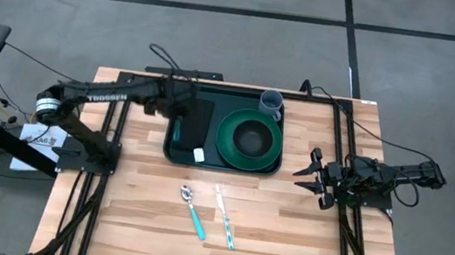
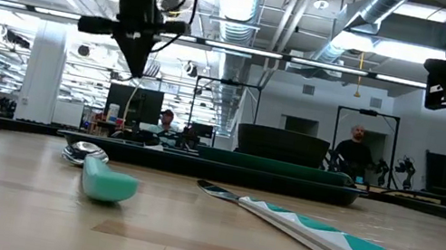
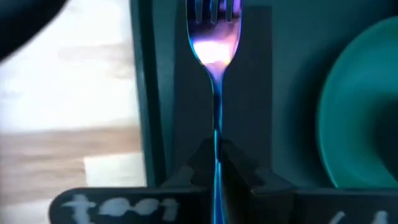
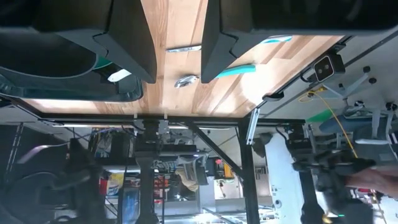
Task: Set up tray
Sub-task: Put the purple fork on the black napkin
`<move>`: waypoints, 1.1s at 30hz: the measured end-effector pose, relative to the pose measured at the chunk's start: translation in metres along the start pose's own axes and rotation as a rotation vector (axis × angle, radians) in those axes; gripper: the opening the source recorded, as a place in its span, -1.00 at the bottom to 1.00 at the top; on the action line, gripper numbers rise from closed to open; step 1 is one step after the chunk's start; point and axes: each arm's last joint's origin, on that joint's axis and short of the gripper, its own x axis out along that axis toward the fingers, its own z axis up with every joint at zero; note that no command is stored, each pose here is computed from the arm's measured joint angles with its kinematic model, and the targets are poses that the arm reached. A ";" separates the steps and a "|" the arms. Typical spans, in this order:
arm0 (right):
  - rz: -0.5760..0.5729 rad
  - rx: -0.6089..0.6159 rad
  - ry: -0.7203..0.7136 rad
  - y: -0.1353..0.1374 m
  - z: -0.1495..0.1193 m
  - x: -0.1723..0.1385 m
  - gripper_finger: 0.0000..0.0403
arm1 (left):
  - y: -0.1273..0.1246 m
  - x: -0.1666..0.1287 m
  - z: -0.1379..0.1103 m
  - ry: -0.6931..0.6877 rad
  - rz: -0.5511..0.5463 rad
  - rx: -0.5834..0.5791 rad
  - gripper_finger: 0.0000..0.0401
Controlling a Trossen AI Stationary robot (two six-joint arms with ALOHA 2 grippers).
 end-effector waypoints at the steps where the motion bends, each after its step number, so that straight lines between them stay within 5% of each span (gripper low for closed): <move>1: 0.000 0.000 0.000 0.000 0.000 0.000 -0.41 | 0.004 0.002 0.007 0.004 0.000 0.003 -1.00; 9: 0.000 0.000 0.000 0.000 0.000 0.000 -0.41 | 0.008 0.045 0.037 0.119 -0.006 0.057 -1.00; 20: 0.000 0.000 0.000 0.000 0.000 0.000 -0.41 | 0.004 0.115 0.039 0.334 0.027 0.092 -1.00; 33: 0.000 0.000 0.000 0.000 0.000 0.000 -0.41 | 0.010 0.125 0.050 0.323 0.014 0.056 -0.99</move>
